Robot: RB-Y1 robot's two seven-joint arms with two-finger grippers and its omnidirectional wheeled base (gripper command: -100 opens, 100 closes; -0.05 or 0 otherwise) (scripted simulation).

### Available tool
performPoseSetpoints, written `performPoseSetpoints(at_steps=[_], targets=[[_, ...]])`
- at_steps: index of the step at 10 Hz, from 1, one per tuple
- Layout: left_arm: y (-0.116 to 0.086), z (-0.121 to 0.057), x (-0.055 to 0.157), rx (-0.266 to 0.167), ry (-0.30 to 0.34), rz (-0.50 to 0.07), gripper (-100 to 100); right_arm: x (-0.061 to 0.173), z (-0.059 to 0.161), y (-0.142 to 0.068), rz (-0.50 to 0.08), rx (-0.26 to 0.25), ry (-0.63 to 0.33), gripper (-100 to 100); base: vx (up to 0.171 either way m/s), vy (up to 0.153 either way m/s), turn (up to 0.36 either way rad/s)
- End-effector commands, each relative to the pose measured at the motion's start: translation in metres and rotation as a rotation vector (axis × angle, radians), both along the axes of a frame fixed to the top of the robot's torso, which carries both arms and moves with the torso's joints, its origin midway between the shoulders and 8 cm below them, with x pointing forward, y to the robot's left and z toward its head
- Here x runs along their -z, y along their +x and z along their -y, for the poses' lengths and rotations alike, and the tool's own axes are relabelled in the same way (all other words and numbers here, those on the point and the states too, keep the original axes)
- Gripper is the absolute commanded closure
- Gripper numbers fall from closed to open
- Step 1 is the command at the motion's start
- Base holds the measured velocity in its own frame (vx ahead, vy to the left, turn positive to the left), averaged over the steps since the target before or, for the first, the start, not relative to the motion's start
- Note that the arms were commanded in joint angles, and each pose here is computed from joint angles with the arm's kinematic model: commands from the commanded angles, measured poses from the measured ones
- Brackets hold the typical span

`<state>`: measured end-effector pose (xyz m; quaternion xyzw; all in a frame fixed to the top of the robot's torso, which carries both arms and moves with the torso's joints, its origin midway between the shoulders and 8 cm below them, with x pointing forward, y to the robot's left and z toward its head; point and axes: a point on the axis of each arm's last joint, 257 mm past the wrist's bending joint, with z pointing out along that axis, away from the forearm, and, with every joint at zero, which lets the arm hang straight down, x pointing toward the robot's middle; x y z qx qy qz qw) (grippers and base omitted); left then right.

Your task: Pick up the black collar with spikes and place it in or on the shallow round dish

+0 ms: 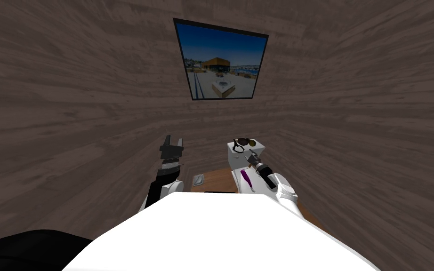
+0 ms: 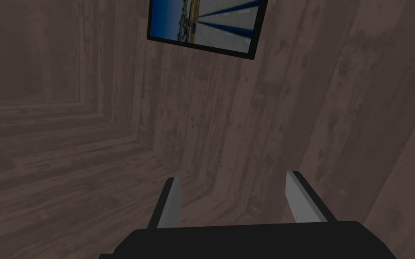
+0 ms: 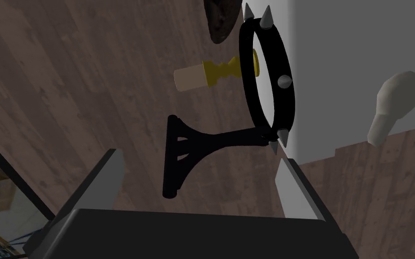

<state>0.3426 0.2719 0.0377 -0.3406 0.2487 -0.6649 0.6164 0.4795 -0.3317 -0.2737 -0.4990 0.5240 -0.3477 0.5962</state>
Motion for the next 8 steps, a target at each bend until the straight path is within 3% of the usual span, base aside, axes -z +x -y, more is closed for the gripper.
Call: performPoseSetpoints(at_steps=[1, 8], targets=[[0.0, 0.0, 0.0, 0.0, 0.0, 0.0, 0, 0.009, 0.006, 0.006, -0.01, 0.022, -0.076, -100, 0.007, -0.019, 0.02], [0.0, 0.0, 0.0, 0.0, 0.0, 0.0, 0, 0.042, 0.006, 0.026, -0.051, 0.087, -0.284, -100, 0.013, -0.021, 0.025]])
